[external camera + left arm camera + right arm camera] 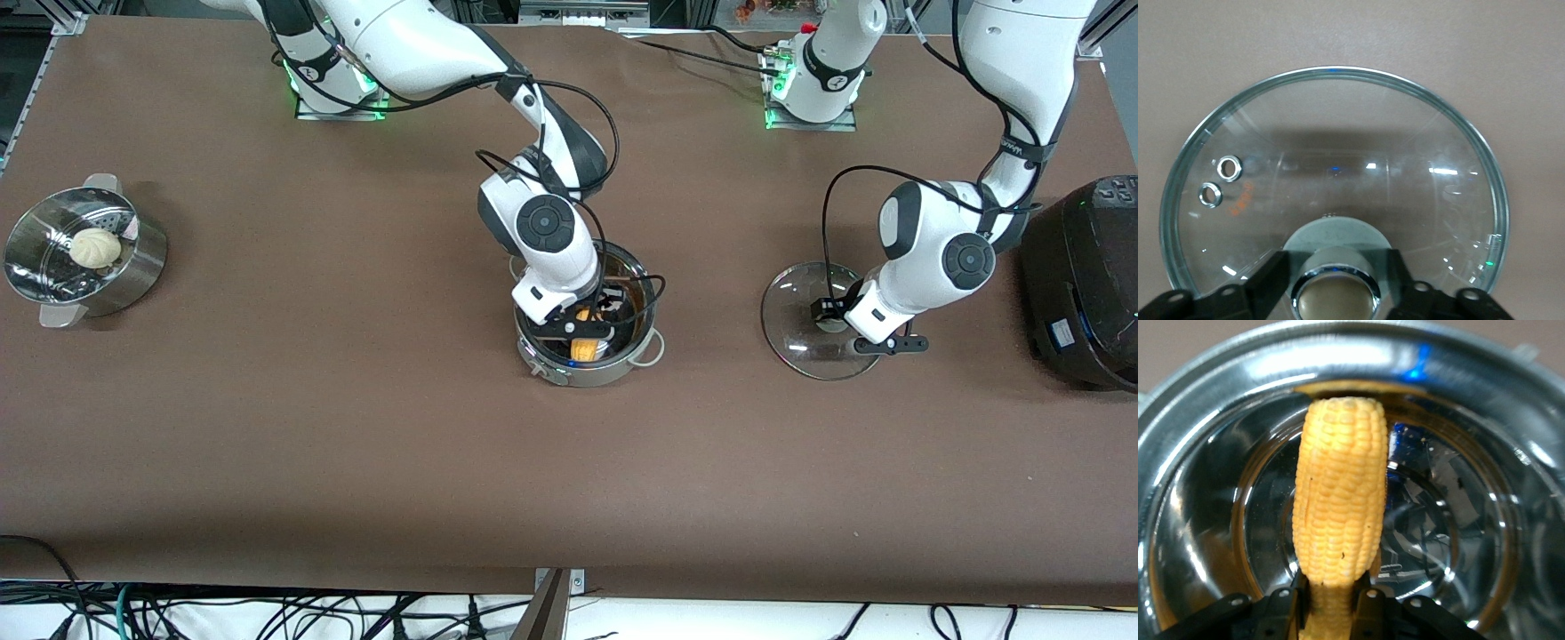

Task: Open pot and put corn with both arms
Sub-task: 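Lower the corn into the pot while the left gripper sets the lid down, then open the right gripper over the pot while the left gripper withdraws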

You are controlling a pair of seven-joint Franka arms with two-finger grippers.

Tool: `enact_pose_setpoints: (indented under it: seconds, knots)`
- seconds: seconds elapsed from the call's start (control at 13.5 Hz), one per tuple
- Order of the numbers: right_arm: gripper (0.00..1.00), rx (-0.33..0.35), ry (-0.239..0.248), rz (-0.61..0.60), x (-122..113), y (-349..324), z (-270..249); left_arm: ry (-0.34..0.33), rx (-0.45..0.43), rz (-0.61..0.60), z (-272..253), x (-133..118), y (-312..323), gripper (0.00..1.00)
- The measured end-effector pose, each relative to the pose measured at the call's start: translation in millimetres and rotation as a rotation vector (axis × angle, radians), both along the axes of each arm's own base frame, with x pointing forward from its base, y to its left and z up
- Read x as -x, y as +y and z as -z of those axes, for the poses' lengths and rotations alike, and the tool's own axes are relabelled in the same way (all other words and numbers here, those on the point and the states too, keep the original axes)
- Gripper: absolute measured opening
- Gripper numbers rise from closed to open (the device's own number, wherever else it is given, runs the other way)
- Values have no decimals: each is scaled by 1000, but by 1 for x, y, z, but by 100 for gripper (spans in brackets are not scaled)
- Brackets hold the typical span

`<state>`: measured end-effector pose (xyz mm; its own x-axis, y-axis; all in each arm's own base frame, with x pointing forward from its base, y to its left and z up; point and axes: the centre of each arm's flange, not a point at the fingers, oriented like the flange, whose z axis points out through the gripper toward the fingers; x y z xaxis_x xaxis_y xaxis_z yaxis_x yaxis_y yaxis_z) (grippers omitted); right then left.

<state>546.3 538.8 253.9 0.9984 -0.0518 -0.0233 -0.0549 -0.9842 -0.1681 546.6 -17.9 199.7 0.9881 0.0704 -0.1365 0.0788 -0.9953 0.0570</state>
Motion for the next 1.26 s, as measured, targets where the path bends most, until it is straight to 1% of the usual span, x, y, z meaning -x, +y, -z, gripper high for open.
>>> enact_pose_setpoints:
  seconds: [0.07,0.15,0.22,0.37,0.45,0.52,0.59,0.67,0.74,0.97,1.11,1.26]
  knots:
    - [31,0,-10,-9,2,4,0,1,0,-6,0,-1,3,87]
    - [38,8,-29,-27,6,8,-2,2,0,-9,-4,-3,6,98]
    - [48,23,-51,-51,10,13,-4,16,0,-10,-16,-9,7,100]
    - [72,40,-79,-71,11,16,-14,33,-3,-7,-70,-26,10,100]
    - [84,58,-80,-66,7,10,-24,28,-6,-6,-110,-32,12,100]
    - [93,82,-79,-54,0,-1,-39,9,-11,-7,-154,-35,14,100]
    - [100,104,-79,-36,-9,-15,-59,-27,-16,-10,-196,-34,17,100]
    - [100,117,-85,-15,-18,-30,-85,-76,-24,-17,-238,-28,21,100]
    - [100,123,-95,3,-24,-42,-107,-112,-31,-21,-269,-18,23,100]
    - [100,136,-132,68,-44,-83,-165,-191,-45,-22,-334,6,20,100]
    - [100,172,-126,118,-56,-120,-196,-208,-47,-23,-365,11,21,100]
    - [100,230,-89,121,-64,-169,-228,-235,-48,-37,-394,6,29,100]
